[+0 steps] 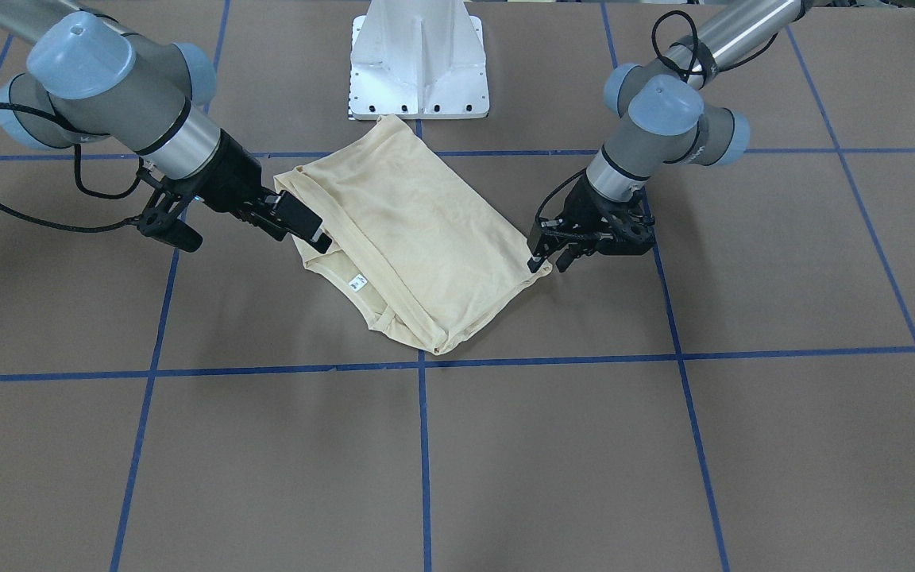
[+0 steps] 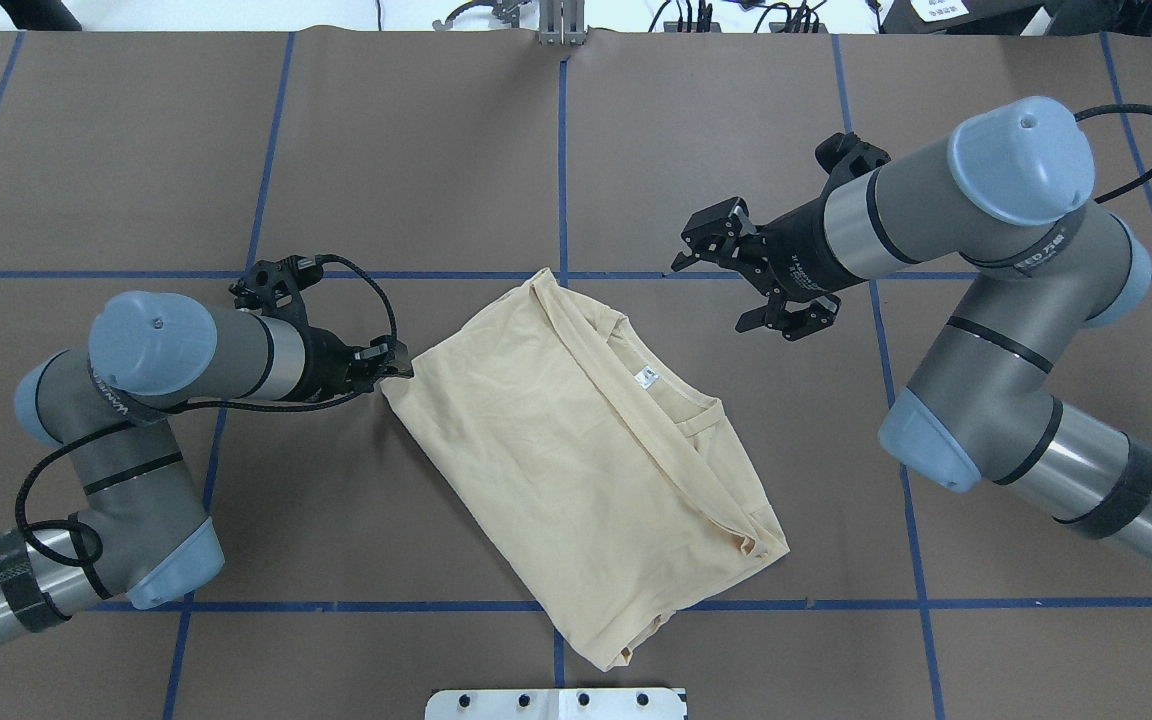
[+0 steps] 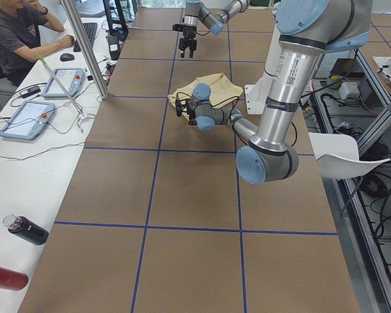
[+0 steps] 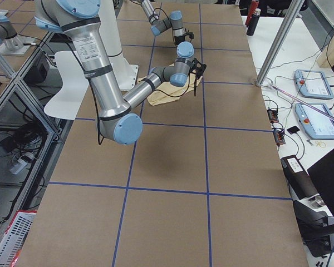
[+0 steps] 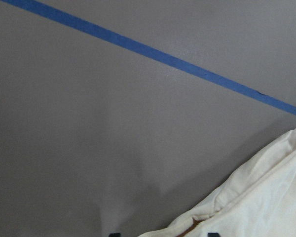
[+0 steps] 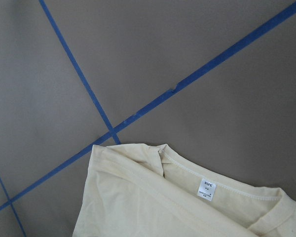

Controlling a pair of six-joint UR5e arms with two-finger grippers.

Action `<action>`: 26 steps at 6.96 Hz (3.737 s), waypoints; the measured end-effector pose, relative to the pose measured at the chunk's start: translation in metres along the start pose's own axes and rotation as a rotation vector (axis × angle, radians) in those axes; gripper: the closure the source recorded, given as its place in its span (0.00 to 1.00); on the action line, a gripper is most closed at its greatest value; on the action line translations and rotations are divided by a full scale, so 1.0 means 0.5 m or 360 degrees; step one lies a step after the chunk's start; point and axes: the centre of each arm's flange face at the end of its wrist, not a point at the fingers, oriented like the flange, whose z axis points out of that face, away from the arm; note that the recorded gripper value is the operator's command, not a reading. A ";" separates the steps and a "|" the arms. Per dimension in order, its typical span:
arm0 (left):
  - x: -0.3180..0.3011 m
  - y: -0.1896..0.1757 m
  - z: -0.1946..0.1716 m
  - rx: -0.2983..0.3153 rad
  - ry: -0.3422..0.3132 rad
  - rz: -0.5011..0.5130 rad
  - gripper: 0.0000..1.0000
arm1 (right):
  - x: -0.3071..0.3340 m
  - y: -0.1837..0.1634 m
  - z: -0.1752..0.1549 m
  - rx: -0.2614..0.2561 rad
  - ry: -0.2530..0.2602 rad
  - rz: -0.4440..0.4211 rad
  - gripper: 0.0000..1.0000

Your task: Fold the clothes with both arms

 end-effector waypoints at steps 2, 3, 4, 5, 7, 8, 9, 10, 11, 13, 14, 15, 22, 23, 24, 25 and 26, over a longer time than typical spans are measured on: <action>0.004 0.001 0.004 -0.0001 0.0000 0.0001 0.59 | 0.000 0.000 -0.002 0.0001 -0.0001 0.0000 0.00; 0.005 0.002 0.005 -0.0002 0.0000 0.0002 0.86 | 0.000 -0.001 -0.002 0.0002 -0.0001 0.0000 0.00; 0.004 0.002 0.005 -0.0002 -0.0002 0.0002 1.00 | 0.000 -0.001 -0.002 0.0002 -0.0002 0.0000 0.00; 0.001 0.003 0.006 -0.0002 -0.0006 0.0001 1.00 | 0.000 -0.001 -0.002 0.0002 -0.0002 0.0000 0.00; 0.003 0.003 0.005 -0.0006 -0.0013 -0.0001 1.00 | 0.001 -0.001 -0.002 0.0002 -0.0001 0.0001 0.00; 0.012 0.003 0.006 -0.0008 -0.0029 -0.0005 1.00 | 0.002 -0.002 -0.002 0.0003 0.0000 0.0002 0.00; 0.024 0.002 0.007 -0.0009 -0.0041 -0.0009 1.00 | 0.002 -0.003 -0.003 0.0005 -0.0001 0.0002 0.00; 0.030 -0.002 0.007 -0.0003 -0.0047 -0.0012 1.00 | 0.002 -0.004 -0.004 0.0007 -0.0001 0.0003 0.00; 0.031 -0.013 0.006 0.0009 -0.0052 -0.0019 1.00 | 0.003 -0.005 -0.005 0.0008 -0.0001 0.0004 0.00; 0.041 -0.062 0.017 0.0055 -0.0068 -0.0045 1.00 | 0.005 -0.005 -0.006 0.0009 -0.0001 0.0004 0.00; 0.051 -0.094 0.029 0.0084 -0.0079 -0.0061 1.00 | 0.006 -0.005 -0.005 0.0010 0.0000 0.0005 0.00; 0.061 -0.121 0.031 0.0111 -0.0079 -0.0073 1.00 | 0.006 -0.005 -0.005 0.0010 0.0000 0.0005 0.00; 0.125 -0.318 0.090 0.0298 -0.0033 -0.0093 1.00 | 0.021 -0.002 0.016 0.0074 0.0006 0.0004 0.00; 0.121 -0.336 0.102 0.0325 -0.0030 -0.0090 1.00 | 0.021 0.000 0.018 0.0076 0.0006 0.0002 0.00; 0.125 -0.345 0.108 0.0338 -0.0019 -0.0085 1.00 | 0.022 0.001 0.019 0.0077 0.0007 0.0002 0.00; 0.135 -0.349 0.110 0.0343 -0.0008 -0.0082 1.00 | 0.023 0.003 0.019 0.0076 0.0008 0.0001 0.00; 0.146 -0.353 0.110 0.0359 0.0000 -0.0080 1.00 | 0.023 0.004 0.019 0.0075 0.0007 0.0000 0.00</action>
